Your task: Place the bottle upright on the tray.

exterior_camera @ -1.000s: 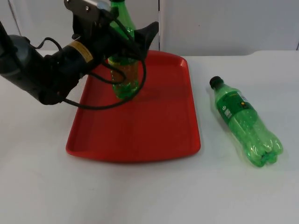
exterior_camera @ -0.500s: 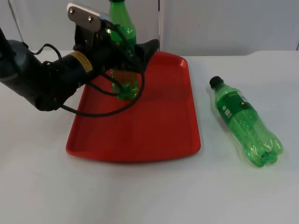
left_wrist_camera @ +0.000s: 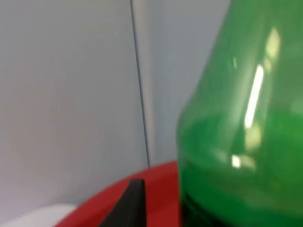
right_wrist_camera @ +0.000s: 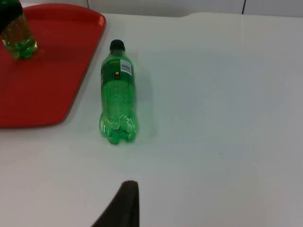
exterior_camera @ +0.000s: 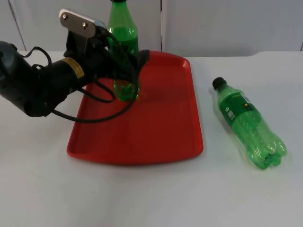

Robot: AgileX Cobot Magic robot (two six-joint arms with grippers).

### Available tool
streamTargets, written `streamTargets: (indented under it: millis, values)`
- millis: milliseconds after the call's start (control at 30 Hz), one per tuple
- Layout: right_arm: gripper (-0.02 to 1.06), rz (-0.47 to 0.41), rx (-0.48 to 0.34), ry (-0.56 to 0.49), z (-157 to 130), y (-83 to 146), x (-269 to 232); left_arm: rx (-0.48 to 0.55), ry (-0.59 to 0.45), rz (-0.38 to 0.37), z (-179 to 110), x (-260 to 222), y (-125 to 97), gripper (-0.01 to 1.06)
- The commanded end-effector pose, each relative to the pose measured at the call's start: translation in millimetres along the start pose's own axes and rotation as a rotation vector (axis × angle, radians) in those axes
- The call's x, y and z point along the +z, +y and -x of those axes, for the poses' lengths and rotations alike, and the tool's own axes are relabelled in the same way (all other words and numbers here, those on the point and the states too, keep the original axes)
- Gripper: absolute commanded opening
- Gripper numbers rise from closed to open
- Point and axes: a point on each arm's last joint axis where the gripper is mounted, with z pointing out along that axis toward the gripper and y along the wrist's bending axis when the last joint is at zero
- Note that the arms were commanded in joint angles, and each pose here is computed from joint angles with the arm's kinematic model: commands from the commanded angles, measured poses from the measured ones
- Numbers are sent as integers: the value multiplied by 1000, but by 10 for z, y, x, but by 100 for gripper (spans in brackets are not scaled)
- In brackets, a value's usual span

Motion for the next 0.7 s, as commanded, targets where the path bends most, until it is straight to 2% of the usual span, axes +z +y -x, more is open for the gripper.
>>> streamTargets:
  millis: [0, 233, 433, 667]
  values:
    - [105, 1, 3, -5, -3, 2, 0, 21, 9, 17, 53, -85, -9, 101]
    - [105, 1, 3, -5, -3, 2, 0, 15, 47, 44, 90, -292, -60, 101]
    - [105, 1, 3, -5, -3, 2, 0, 15, 104, 120, 153, -596, -100, 101]
    - [105, 1, 3, -5, -3, 2, 0, -7, 134, 119, 301, -913, -212, 101]
